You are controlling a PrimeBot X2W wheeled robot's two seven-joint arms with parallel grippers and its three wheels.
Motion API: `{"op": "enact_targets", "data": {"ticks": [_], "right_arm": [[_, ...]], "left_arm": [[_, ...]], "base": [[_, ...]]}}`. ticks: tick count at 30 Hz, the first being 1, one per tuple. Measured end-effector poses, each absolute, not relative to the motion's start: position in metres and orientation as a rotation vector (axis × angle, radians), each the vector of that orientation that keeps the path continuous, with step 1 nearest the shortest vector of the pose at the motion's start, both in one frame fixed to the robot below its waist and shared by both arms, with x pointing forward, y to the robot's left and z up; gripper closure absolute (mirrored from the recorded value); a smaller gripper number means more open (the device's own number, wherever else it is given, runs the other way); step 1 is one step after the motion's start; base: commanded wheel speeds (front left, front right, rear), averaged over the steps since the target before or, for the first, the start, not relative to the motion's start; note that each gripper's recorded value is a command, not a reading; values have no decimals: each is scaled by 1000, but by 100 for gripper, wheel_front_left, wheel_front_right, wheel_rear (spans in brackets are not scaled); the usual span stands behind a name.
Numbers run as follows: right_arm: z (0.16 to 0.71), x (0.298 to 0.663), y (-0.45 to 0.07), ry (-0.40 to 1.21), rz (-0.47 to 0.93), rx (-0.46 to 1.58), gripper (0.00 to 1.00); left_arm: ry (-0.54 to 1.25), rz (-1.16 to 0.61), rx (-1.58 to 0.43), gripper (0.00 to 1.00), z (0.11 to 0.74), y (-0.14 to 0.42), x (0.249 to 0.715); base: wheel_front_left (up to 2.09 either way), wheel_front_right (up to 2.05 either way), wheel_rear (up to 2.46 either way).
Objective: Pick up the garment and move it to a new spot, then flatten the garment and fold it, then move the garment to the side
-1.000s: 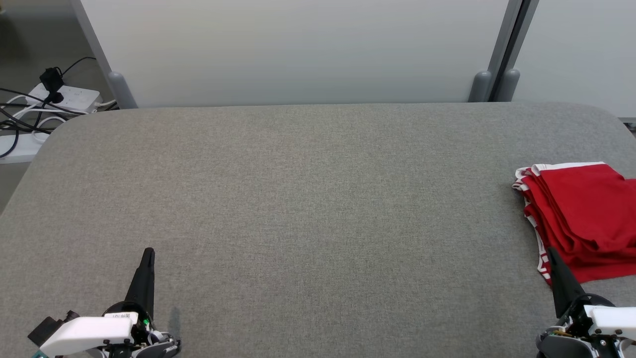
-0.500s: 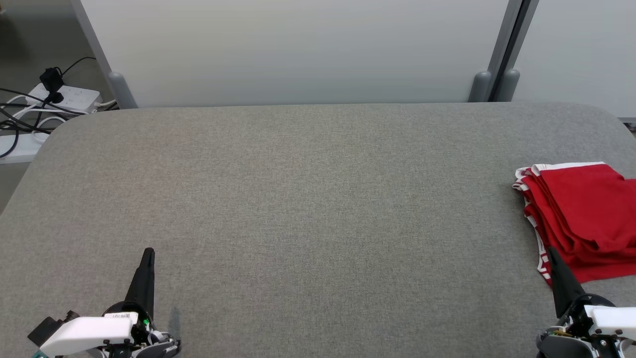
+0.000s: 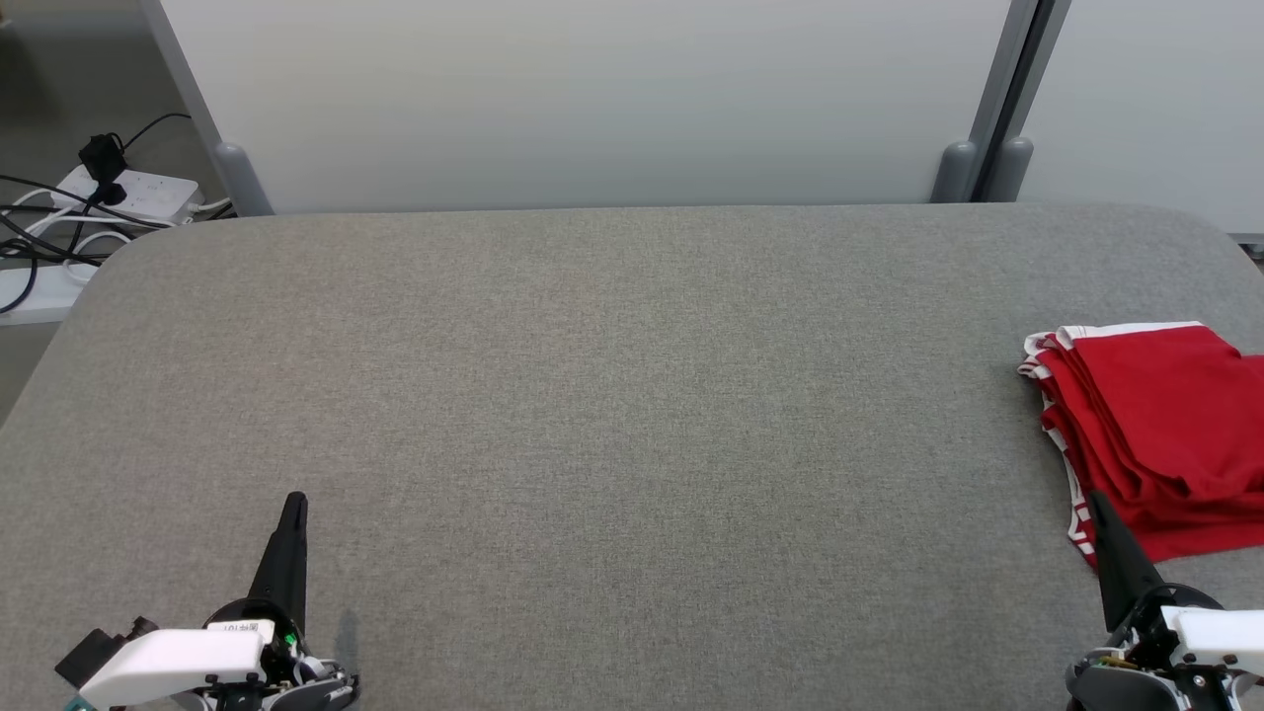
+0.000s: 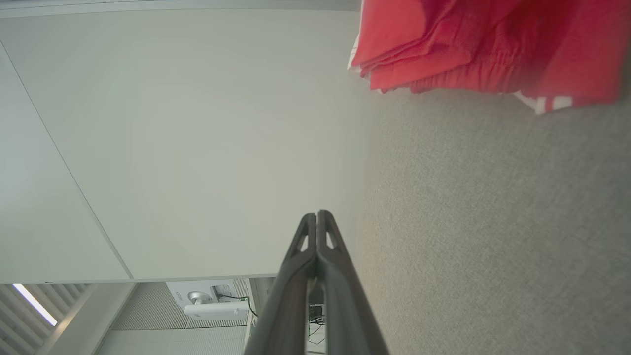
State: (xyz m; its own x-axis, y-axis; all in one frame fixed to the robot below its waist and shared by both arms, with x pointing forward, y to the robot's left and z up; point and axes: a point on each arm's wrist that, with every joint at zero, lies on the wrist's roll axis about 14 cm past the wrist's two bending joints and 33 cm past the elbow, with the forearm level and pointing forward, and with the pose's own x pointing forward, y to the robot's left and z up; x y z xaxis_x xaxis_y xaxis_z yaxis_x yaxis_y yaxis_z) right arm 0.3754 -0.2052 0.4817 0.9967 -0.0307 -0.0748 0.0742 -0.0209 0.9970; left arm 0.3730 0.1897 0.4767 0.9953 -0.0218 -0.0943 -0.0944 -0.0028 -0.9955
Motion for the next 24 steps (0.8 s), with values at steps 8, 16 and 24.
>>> {"op": "enact_targets", "data": {"ticks": [8,16,24], "right_arm": [[482,375,-205,34,-84,1590,100],[482,375,-205,36,-82,1591,100],[482,375,-205,35,-82,1591,100]], "left_arm": [[91,57,-1574,100,477,190,373],[91,57,-1574,100,477,190,373],[91,57,-1574,100,477,190,373]], "base": [[0,0,0],[0,0,0],[0,0,0]]}}
